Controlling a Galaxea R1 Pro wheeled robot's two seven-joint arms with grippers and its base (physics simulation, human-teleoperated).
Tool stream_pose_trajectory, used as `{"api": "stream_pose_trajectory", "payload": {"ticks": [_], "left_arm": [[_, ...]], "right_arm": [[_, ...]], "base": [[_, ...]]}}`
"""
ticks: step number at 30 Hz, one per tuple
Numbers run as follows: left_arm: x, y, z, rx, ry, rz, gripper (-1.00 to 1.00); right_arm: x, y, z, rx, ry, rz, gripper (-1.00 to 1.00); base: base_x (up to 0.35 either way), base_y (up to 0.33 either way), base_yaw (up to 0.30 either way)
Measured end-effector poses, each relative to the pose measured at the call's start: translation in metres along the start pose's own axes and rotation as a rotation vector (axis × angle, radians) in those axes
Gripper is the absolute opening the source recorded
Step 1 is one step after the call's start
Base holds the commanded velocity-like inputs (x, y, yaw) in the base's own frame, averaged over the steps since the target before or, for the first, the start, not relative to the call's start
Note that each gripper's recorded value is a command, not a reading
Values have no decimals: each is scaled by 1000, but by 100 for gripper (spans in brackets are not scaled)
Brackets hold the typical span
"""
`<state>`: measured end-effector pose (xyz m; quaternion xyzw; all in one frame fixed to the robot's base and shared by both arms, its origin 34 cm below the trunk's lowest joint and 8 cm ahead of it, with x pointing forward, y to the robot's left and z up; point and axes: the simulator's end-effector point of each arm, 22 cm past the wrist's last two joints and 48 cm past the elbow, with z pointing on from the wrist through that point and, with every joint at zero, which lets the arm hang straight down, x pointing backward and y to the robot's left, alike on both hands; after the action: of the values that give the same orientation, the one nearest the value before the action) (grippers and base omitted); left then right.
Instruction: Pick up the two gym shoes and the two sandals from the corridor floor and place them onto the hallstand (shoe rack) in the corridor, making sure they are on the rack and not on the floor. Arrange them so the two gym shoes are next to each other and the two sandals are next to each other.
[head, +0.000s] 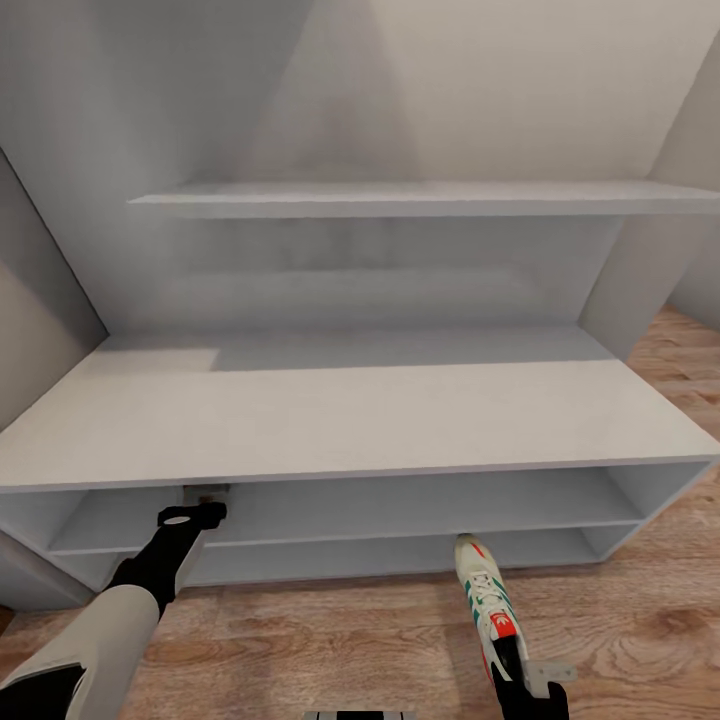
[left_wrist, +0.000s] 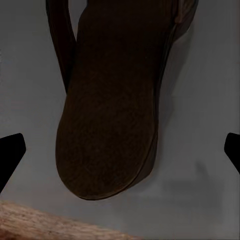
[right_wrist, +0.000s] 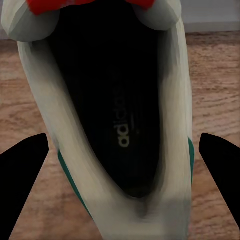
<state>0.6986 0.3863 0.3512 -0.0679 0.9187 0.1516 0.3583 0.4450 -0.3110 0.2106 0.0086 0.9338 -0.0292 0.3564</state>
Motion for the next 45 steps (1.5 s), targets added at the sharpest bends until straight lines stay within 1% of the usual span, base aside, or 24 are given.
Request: {"api": "stream_pose_trajectory", "payload": {"ticks": [6,25,29,30,33,37,39,40,43,44,45], "left_arm": [[-4,0,0,-3,-10,0,100],[-2,-1,-1,3,-9,-5,100],[1,-2,-1,5,-18,-9,100],[17,0,-1,4,-30,-10,100],[43,3,-4,3,-40,-4,100],[79,2,-10,18,-23,9,100],[111,-3,-16,55,-6,20,100],[130,-7,-22,86,-5,26,100],[175,-12,-38,145,-2,39,100],[189,-12,-43,154,5,42,100],[196,-12,-45,158,8,43,100]], "right_arm": [[0,0,0,0,1,0,-100],[0,0,0,0,1,0,-100],[0,0,0,0,1,0,-100],[1,0,0,0,1,0,-100],[1,0,0,0,1,0,-100],[1,0,0,0,2,0,-100],[1,0,0,0,2,0,-100],[1,0,0,0,2,0,-100],[1,0,0,0,2,0,-100],[1,0,0,0,2,0,-100],[1,0,0,0,2,0,-100]], "base": [[-240,0,0],[-333,0,0],[-337,0,0],[-337,0,0],[-337,0,0],[-337,0,0],[-337,0,0],[-337,0,0],[-329,0,0],[-309,0,0],[-273,0,0]]}}
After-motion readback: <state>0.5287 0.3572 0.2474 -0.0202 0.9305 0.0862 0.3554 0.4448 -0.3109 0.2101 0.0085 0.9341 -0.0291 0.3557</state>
